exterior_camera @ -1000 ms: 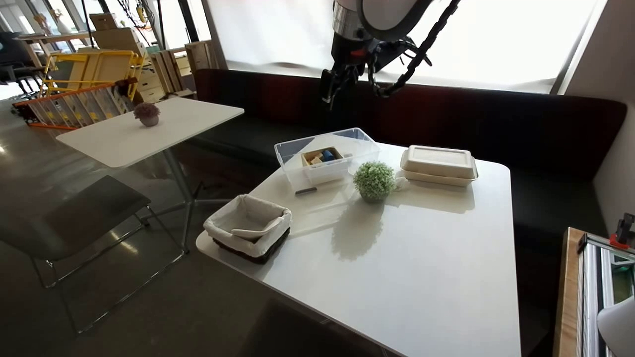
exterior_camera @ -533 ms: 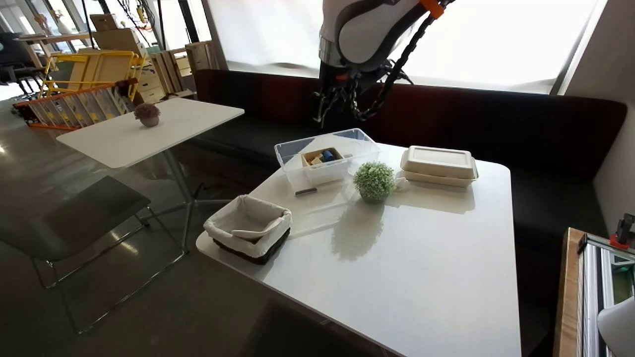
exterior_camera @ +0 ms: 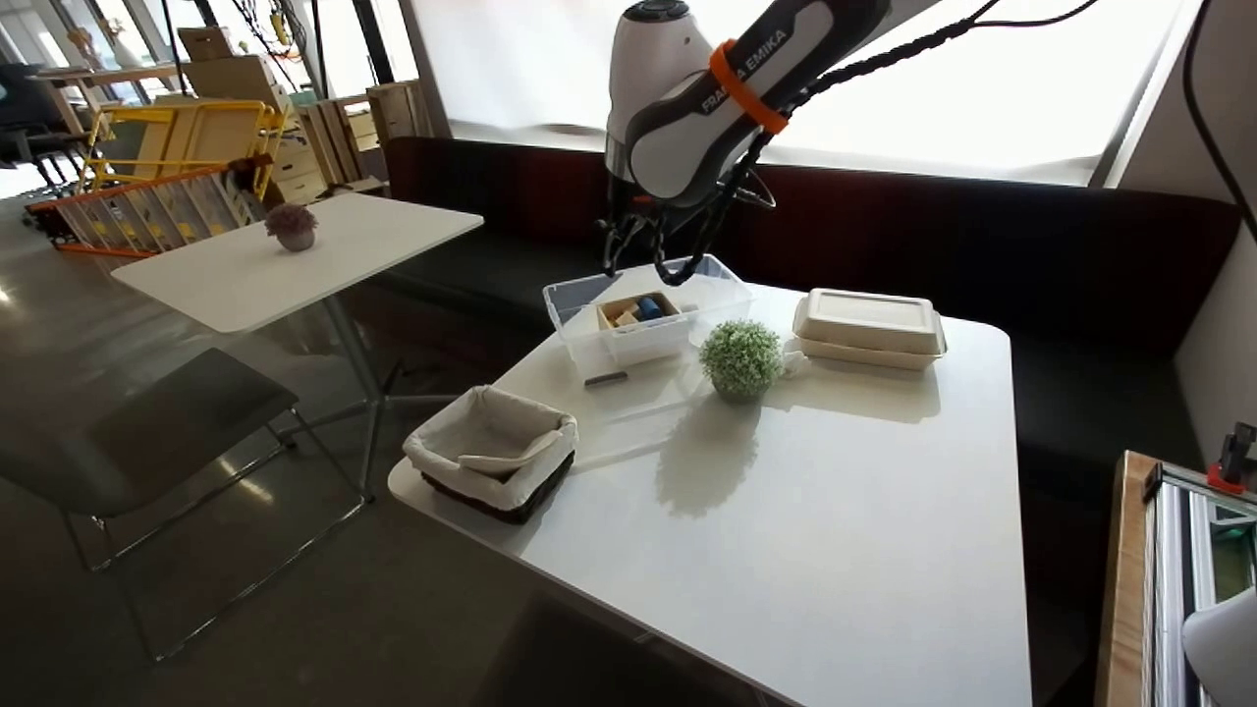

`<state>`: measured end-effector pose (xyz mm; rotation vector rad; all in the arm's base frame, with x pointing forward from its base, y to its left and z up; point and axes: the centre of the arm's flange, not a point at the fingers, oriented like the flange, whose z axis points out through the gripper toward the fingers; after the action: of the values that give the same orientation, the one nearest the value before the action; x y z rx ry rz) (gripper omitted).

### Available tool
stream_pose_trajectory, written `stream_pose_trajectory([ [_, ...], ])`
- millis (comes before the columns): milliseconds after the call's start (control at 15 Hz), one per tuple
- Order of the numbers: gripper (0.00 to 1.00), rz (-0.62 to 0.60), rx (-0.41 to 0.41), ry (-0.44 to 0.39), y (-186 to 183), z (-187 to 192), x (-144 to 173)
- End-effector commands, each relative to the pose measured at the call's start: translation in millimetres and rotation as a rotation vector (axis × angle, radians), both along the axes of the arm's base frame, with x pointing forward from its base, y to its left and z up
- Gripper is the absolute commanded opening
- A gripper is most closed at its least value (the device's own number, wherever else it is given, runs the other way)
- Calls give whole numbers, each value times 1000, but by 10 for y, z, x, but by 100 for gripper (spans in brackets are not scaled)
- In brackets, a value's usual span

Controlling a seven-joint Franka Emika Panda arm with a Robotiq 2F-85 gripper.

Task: Remove the letter block from the small wooden box in the lunchbox and put it on the table

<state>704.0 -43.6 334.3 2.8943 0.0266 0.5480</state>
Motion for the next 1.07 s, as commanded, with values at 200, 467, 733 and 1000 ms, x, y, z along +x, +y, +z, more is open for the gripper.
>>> stream_pose_trajectory([
  [200,100,-63,-51,1,-207,-355,523],
  [467,100,-98,-63,35,-364,-612,589],
  [733,100,-131,-19,106,-372,-802,589],
  [1000,100,-110,-34,93,-388,-784,464],
])
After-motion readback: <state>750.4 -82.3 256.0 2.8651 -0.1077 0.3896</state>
